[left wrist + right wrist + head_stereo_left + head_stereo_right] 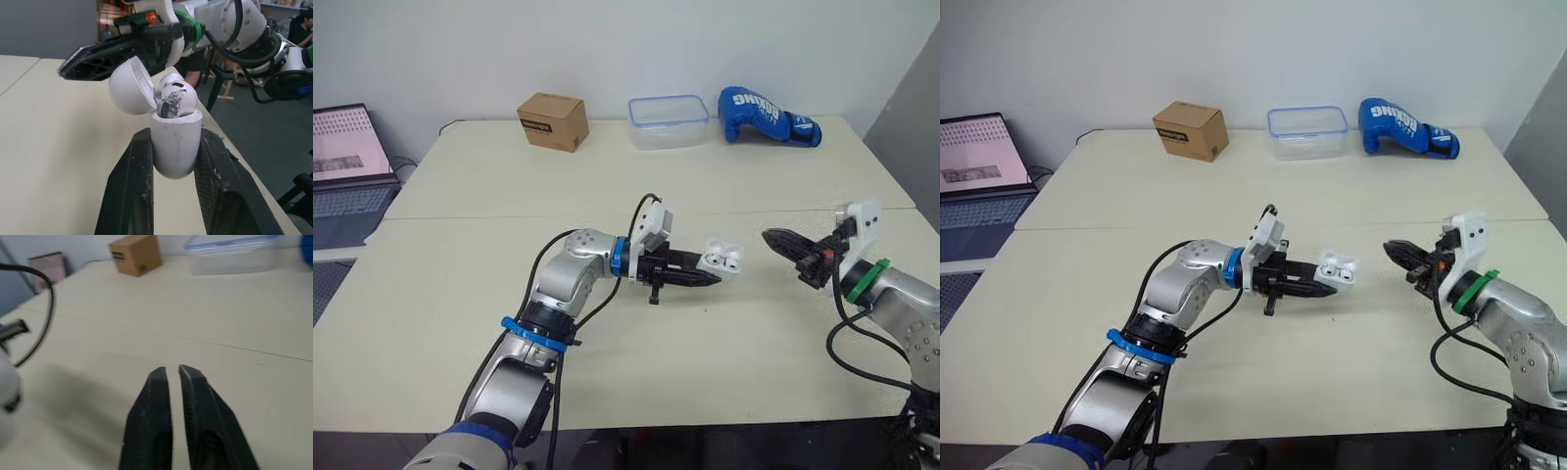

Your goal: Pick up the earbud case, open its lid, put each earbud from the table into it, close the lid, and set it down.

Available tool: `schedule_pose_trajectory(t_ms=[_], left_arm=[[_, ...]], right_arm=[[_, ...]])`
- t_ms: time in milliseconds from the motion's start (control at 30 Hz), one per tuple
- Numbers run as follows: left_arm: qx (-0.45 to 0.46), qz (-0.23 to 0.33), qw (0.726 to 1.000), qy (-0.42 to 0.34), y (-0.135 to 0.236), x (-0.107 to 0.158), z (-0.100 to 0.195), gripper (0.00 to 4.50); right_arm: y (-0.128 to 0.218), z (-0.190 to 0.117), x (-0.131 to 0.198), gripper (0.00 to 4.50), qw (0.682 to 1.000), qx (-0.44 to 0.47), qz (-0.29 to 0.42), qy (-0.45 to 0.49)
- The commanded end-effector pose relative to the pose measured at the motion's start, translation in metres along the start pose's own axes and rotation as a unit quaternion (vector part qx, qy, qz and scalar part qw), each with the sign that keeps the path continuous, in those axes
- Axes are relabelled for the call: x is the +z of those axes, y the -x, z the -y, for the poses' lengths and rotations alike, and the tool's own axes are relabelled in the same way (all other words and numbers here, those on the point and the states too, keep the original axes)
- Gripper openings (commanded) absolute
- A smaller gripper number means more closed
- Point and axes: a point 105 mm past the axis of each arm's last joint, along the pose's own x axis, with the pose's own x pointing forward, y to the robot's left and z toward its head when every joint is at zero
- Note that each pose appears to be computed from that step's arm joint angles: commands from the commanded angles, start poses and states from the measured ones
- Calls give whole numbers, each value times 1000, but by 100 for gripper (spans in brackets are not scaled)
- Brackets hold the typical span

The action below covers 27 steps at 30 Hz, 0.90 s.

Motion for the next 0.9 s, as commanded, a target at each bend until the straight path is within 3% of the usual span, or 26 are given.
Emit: schedule_pose_trajectory(t_ms=[33, 233, 467, 633, 733, 900], left_arm=[[-7, -9, 999, -33, -6, 5, 2, 74], [8, -10, 999, -31, -6, 3, -4, 74], [17, 5, 1000, -17, -8, 7, -6, 74], [49, 20, 998, 34, -6, 6, -11, 74], [96, 9, 986, 135, -4, -6, -22, 74], [180, -19, 947, 266, -13, -33, -39, 74]], right_arm=[[-5, -37, 8, 5, 995, 101, -13, -16], [0, -61, 4, 5, 988, 143, -55, -2], [3, -56, -15, 5, 991, 95, -74, 50], [18, -56, 33, 5, 991, 42, 63, 109], [37, -63, 26, 60, 985, 40, 27, 164], [52, -62, -32, 233, 961, 46, -100, 254]])
